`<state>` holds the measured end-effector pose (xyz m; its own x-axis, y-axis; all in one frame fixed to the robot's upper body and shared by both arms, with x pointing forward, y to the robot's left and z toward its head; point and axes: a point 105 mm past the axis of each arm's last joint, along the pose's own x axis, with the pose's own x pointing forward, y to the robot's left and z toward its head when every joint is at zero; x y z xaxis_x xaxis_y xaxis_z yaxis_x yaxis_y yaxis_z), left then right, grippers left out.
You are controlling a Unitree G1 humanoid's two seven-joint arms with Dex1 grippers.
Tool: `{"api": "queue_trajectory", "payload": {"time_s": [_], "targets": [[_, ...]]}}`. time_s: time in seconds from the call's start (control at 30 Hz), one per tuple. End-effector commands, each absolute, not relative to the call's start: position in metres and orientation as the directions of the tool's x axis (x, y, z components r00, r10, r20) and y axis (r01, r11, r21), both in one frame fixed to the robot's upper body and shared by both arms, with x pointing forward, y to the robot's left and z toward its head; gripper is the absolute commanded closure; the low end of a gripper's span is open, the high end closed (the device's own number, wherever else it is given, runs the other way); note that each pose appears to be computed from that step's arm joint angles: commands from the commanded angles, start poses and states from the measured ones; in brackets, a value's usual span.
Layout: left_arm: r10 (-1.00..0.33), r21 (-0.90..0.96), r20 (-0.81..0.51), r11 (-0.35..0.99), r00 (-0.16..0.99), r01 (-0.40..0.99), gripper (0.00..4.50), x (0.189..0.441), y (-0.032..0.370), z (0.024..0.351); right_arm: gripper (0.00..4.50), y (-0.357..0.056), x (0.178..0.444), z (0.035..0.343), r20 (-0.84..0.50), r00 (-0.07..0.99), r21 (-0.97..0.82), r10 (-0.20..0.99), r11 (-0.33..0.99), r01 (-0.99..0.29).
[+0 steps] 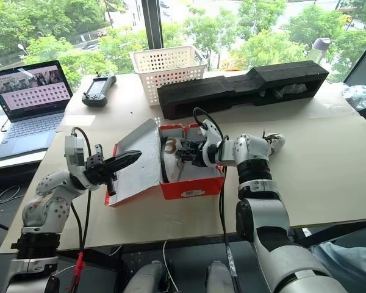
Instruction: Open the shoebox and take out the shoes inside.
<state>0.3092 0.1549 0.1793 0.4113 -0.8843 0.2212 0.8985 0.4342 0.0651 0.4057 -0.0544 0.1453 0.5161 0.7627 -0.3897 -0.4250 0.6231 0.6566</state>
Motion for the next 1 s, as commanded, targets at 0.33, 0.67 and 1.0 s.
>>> {"api": "queue_trajectory", "payload": {"time_s": [0.33, 0.67, 1.0], "targets": [[-0.891, 0.119, 0.205, 0.434, 0.406, 0.893, 4.50, 0.308, 0.158, 0.189, 4.44, -0.077, 0.392, 0.248, -0.177, 0.615, 0.484, 0.768, 0.612, -0.625], [-0.895, 0.120, 0.196, 0.428, 0.401, 0.896, 4.50, 0.308, 0.158, 0.189, 4.44, -0.084, 0.385, 0.261, -0.166, 0.642, 0.405, 0.748, 0.646, -0.647], [-0.897, 0.122, 0.189, 0.424, 0.399, 0.897, 4.50, 0.309, 0.157, 0.188, 4.44, -0.098, 0.391, 0.252, -0.123, 0.672, 0.527, 0.730, 0.622, -0.580]]}}
